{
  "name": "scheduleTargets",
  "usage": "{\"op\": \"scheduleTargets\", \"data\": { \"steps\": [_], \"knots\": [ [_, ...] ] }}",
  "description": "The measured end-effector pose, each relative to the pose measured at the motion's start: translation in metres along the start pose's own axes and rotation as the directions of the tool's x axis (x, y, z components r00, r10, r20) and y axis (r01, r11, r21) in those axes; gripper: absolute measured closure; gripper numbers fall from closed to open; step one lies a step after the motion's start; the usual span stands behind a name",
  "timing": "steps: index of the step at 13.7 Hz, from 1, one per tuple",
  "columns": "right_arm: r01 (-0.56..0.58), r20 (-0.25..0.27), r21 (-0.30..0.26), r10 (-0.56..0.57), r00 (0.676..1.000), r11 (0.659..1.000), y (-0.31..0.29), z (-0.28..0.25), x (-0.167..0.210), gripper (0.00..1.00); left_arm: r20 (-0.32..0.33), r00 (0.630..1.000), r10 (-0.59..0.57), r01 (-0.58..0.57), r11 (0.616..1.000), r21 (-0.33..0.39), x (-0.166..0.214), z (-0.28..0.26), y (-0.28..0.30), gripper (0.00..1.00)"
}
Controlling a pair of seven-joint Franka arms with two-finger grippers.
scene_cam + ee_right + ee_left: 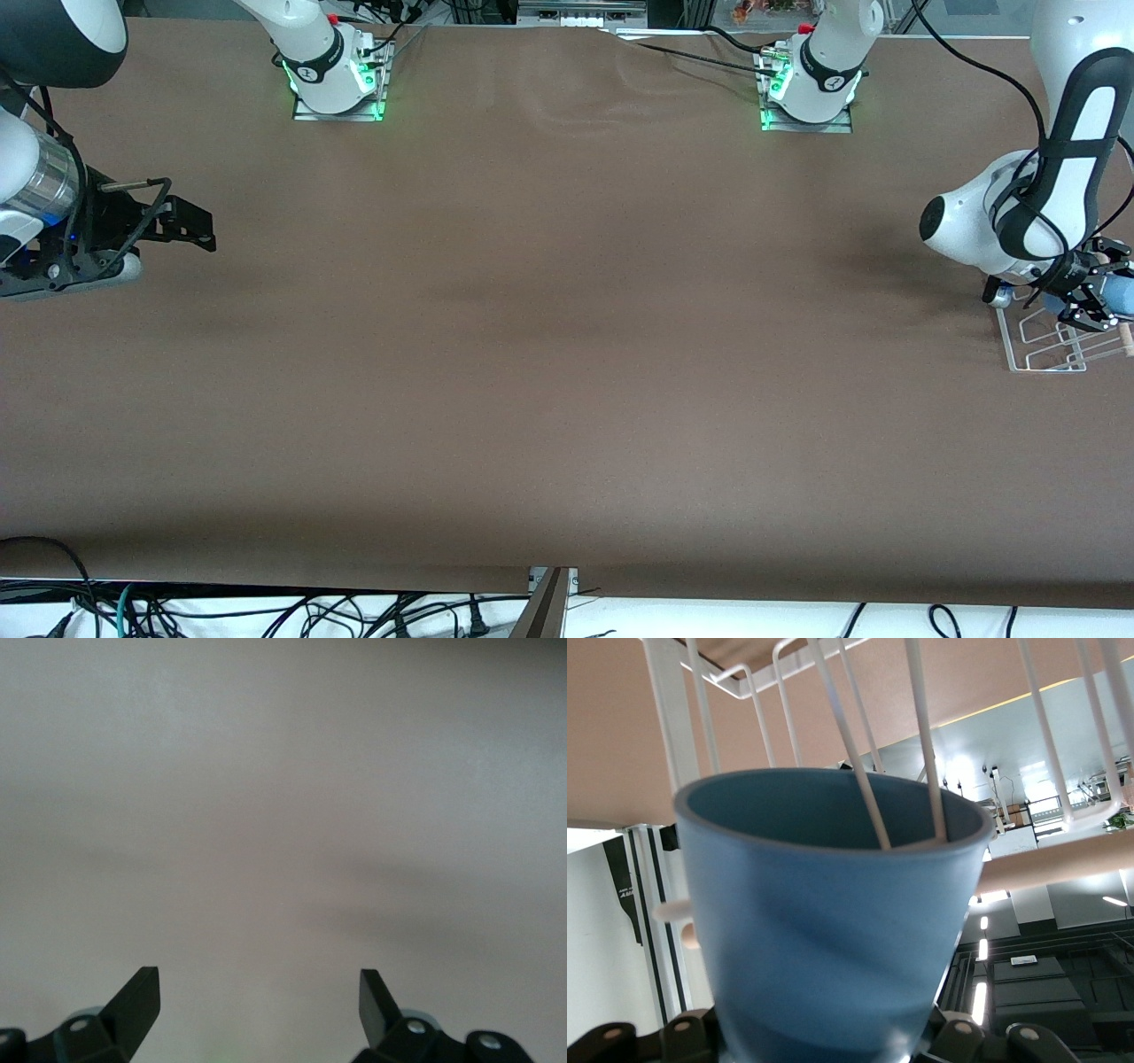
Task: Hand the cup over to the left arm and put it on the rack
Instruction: 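Open the left gripper to release the cup on the rack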
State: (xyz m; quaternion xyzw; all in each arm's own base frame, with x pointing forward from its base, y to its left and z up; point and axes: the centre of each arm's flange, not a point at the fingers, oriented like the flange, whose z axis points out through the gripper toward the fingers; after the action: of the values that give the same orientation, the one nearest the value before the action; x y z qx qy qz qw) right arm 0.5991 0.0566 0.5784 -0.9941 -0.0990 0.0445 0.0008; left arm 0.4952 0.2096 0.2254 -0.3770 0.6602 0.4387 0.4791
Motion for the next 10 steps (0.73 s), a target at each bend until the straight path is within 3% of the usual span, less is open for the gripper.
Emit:
{"op": "scheduleTargets", "data": {
  "steps": [3,7,10],
  "knots": [
    [0.000,0.000,0.000,0.000,1.000,1.000,0.000,0.000,0.000,0.00,-0.003,1.000,-0.005,0.005,1.000,0.000,0.003,0.000,-0.001,0.33],
    [0.000,0.000,0.000,0.000,1.000,1.000,0.000,0.000,0.000,0.00,-0.021,0.999,-0.046,0.045,0.999,-0.015,-0.001,-0.007,-0.009,0.00],
    [0.000,-0.001,0.000,0.000,1.000,1.000,0.000,0.000,0.000,0.00,-0.083,0.988,-0.127,0.120,0.990,-0.080,-0.005,-0.019,-0.018,0.00]
  ]
}}
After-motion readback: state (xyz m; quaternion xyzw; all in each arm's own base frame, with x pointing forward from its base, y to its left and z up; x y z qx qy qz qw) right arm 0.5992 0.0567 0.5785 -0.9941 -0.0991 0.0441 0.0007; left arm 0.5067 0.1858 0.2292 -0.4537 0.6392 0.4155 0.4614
